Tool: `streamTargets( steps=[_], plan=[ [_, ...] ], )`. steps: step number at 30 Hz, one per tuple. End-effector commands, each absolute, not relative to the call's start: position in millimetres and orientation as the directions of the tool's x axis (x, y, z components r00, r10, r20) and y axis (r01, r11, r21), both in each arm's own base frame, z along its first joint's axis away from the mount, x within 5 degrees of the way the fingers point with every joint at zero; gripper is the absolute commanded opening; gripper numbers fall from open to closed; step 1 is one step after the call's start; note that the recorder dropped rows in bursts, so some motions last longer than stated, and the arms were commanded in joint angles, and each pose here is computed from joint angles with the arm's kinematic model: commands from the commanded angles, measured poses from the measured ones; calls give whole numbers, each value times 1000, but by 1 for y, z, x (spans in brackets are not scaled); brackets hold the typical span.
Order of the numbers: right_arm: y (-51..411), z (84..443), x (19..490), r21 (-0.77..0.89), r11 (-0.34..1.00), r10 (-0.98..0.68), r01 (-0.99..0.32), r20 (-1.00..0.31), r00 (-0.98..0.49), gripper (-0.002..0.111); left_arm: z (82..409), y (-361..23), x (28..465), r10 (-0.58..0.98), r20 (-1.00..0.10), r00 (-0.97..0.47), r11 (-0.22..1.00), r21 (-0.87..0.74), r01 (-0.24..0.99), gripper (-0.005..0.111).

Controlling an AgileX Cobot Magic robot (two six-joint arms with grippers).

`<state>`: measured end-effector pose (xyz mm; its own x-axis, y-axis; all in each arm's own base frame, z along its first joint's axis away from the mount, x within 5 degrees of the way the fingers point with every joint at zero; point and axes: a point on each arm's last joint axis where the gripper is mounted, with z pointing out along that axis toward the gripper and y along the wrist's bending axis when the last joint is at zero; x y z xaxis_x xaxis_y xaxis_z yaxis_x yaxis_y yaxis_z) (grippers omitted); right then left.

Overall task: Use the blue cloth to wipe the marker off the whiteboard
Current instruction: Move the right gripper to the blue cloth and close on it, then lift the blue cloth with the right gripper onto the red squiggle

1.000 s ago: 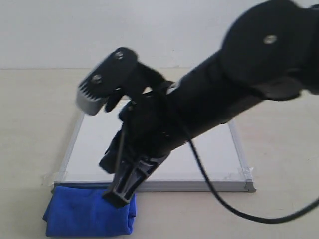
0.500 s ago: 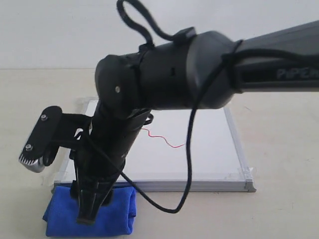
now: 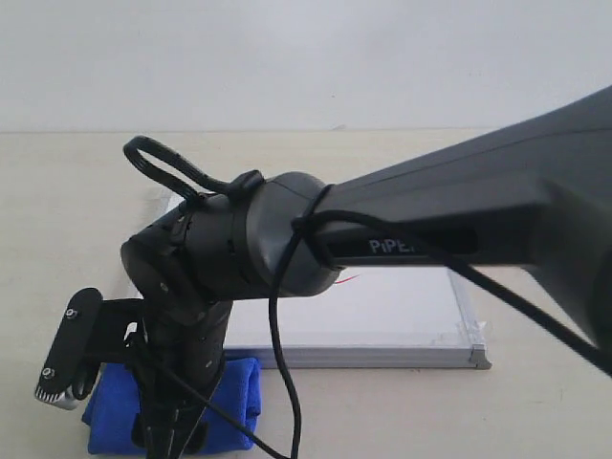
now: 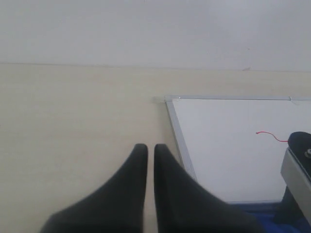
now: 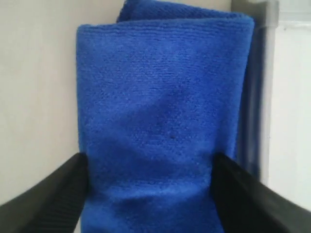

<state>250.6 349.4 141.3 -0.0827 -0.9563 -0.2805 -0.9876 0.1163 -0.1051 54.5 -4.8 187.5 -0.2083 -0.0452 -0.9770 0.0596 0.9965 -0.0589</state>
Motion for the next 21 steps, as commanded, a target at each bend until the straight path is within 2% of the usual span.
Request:
streamTargets(
  steps=[1, 3, 4, 5, 6, 7, 8, 10, 15, 21],
  plan=[
    [354, 136, 254, -119, 151, -945, -981, -310, -108, 65, 187, -5, 54, -41, -977, -209, 997, -54, 57, 5],
    [354, 135, 254, -118, 151, -945, -981, -308, -109, 64, 187, -5, 54, -41, -977, -209, 997, -54, 57, 5],
    [354, 135, 254, -115, 161, -944, -980, -309, -118, 57, 187, -5, 54, -41, -977, -209, 997, -54, 57, 5],
    [354, 135, 254, -113, 166, -943, -980, -310, -124, 49, 187, -5, 54, -41, -977, -209, 997, -54, 57, 5],
    [354, 135, 254, -112, 168, -942, -979, -310, -126, 36, 187, -5, 54, -41, -977, -209, 997, -54, 57, 5],
    [354, 135, 254, -112, 168, -942, -979, -310, -126, 29, 187, -5, 54, -41, -977, -209, 997, -54, 57, 5],
    [354, 135, 254, -113, 169, -942, -979, -312, -126, 16, 187, -5, 54, -41, -977, -209, 997, -54, 57, 5],
    [354, 135, 254, -111, 175, -940, -978, -316, -133, 0, 187, -5, 54, -41, -977, -209, 997, -54, 57, 5],
    [355, 159, 251, -108, 200, -916, -974, -374, -146, 0, 187, -5, 54, -41, -977, -209, 997, -54, 57, 5],
    [352, 234, 254, -260, 237, -810, -936, -585, -42, 0, 187, -5, 54, -41, -977, -209, 997, -54, 57, 5]
  ],
)
